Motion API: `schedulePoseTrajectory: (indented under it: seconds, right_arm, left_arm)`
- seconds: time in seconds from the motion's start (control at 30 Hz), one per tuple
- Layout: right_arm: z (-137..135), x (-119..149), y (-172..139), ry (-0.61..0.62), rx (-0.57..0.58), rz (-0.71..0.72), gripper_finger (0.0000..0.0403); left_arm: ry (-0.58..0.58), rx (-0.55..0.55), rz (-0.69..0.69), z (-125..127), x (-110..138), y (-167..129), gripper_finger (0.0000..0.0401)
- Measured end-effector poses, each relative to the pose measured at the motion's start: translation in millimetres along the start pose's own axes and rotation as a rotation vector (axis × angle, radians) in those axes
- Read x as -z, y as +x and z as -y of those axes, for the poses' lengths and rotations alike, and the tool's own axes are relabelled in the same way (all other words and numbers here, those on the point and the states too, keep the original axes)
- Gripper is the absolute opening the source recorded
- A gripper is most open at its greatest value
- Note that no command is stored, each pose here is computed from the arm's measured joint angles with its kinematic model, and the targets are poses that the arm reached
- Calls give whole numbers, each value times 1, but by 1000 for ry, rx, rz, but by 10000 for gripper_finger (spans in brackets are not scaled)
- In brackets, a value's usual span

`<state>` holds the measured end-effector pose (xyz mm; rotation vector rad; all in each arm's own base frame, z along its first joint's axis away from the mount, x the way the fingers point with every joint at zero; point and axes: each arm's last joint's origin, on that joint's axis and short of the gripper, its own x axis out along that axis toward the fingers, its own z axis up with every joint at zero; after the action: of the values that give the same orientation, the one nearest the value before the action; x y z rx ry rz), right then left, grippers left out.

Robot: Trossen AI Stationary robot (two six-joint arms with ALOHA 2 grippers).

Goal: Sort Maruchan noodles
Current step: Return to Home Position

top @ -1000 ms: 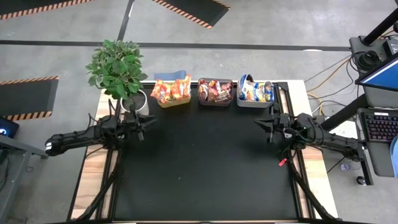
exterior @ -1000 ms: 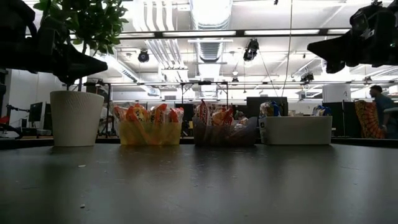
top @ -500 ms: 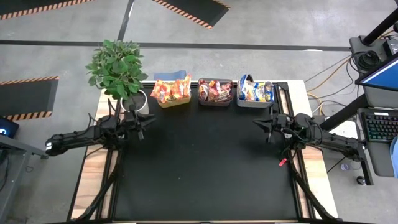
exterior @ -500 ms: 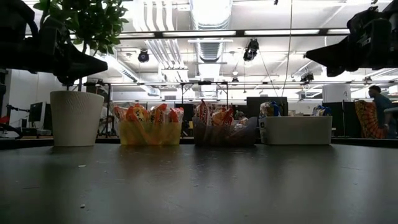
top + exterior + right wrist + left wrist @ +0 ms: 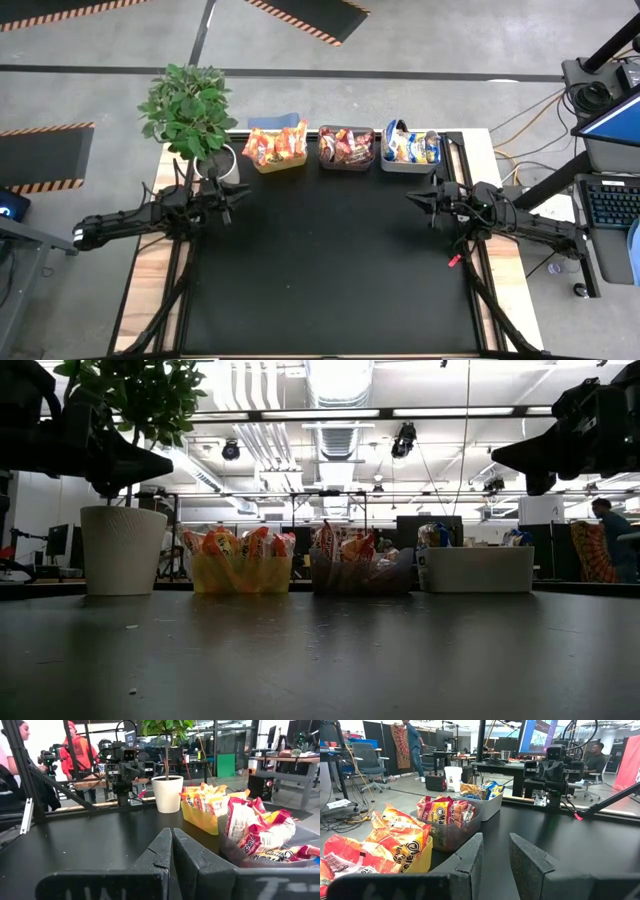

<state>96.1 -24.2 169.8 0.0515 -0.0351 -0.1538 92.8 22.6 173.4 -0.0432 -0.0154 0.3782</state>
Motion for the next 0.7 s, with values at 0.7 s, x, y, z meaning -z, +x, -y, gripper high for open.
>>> schedulePoseTrajectory:
  seconds: [0.7]
  right_arm:
    - [0, 0, 0, -6, 0, 0, 9]
  left_arm:
    - [0, 0, 2, 0, 0, 0, 75]
